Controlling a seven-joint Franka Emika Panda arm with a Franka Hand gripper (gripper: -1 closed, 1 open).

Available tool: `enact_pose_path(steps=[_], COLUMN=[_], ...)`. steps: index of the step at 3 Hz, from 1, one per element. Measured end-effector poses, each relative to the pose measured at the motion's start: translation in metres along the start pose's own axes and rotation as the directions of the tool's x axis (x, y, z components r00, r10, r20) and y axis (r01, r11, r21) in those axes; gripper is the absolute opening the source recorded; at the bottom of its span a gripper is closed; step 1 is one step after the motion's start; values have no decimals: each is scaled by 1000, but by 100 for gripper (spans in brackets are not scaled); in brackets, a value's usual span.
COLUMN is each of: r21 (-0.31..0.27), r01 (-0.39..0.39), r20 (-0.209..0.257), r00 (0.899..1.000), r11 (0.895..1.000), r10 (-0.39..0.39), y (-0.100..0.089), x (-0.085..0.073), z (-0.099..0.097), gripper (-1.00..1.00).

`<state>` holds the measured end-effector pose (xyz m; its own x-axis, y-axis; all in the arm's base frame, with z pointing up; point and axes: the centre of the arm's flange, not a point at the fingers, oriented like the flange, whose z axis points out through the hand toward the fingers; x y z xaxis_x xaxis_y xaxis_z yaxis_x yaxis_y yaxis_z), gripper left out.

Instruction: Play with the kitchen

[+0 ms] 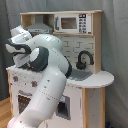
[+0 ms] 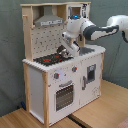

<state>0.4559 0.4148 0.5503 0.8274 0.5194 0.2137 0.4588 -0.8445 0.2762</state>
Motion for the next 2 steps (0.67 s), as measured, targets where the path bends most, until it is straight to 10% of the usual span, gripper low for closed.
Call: enact_pose_path(steps=[2], r21=[53], r01=[19], r20=[-49], r00=[999], r11=[998], r10=[-16], y=[-25], x=[24], z=[-20], gripper=[-100])
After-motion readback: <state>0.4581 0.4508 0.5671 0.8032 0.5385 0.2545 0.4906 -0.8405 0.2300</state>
